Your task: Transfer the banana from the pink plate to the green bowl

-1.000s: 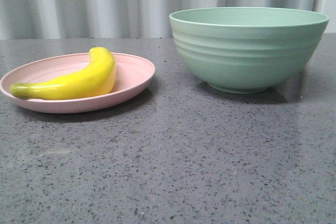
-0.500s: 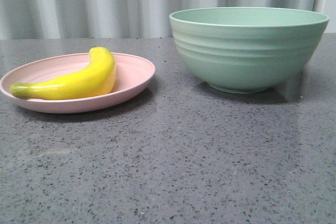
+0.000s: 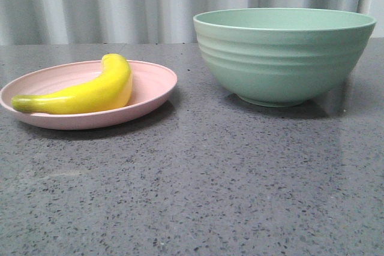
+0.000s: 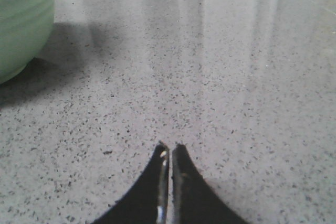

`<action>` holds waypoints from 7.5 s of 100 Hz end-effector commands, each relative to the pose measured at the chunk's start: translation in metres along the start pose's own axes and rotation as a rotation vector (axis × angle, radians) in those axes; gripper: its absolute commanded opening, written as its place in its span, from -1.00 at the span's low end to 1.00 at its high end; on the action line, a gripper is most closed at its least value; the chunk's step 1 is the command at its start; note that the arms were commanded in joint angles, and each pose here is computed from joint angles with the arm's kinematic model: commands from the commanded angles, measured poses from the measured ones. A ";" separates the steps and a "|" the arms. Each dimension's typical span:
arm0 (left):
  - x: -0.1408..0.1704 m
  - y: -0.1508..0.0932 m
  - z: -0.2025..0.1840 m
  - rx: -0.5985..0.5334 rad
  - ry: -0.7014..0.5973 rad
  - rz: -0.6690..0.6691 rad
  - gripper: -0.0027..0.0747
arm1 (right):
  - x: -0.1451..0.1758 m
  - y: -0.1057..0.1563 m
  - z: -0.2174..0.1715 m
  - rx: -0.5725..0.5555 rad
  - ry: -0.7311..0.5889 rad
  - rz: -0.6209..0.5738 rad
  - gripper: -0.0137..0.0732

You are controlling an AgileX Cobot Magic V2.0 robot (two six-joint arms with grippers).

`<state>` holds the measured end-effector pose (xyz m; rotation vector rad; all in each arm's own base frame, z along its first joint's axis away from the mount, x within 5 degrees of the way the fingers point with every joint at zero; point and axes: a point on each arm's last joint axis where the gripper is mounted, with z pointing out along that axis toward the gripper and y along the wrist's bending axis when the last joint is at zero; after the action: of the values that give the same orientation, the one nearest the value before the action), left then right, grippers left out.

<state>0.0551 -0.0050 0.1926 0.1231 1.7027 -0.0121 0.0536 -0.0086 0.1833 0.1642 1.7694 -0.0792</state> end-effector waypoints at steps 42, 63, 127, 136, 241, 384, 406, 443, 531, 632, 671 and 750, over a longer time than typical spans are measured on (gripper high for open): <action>-0.013 0.002 -0.003 -0.012 -0.234 -0.150 -0.98 | -0.011 0.001 -0.001 -0.010 -0.201 -0.026 -0.85; -0.017 0.003 -0.004 -0.019 -0.273 -0.153 -0.98 | -0.018 0.002 -0.002 -0.003 -0.282 -0.130 -0.85; -0.059 0.005 -0.019 -0.017 -0.369 -0.119 -0.98 | -0.044 0.005 -0.013 -0.032 -0.453 -0.093 -0.85; -0.067 0.005 -0.019 -0.016 -0.367 -0.119 -0.98 | -0.050 0.004 -0.014 -0.024 -0.416 -0.070 -0.85; -0.154 0.011 0.024 -0.007 -0.219 -0.122 -0.14 | -0.119 0.003 -0.005 0.029 0.115 0.032 -0.85; -0.158 -0.118 0.166 0.573 0.742 -0.165 0.14 | -0.123 0.003 -0.004 0.024 0.072 0.032 -0.85; -0.143 -0.125 0.179 0.566 0.808 -0.182 0.14 | -0.123 0.003 -0.004 0.024 0.070 0.032 -0.85; -0.128 -0.130 0.194 0.548 0.845 -0.186 0.14 | -0.126 0.004 -0.004 0.021 0.045 0.032 -0.85; -0.121 -0.133 0.198 0.551 0.879 -0.188 -0.98 | -0.126 0.004 -0.004 0.020 0.040 0.032 -0.85; -0.235 -0.159 0.082 1.163 0.444 0.537 -0.98 | -0.238 0.085 0.004 -0.600 0.299 -0.093 0.05; -0.222 -0.200 0.071 1.286 0.440 0.583 -0.98 | -0.243 0.129 0.034 -0.758 0.441 0.060 0.05; -0.217 -0.201 0.063 1.356 0.524 0.571 -0.98 | -0.224 0.150 0.065 -0.743 0.601 0.120 0.09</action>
<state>0.1393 -0.2239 0.3644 1.7724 1.9070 -0.6255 0.1811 0.1123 0.3816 -0.3083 2.3275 0.7223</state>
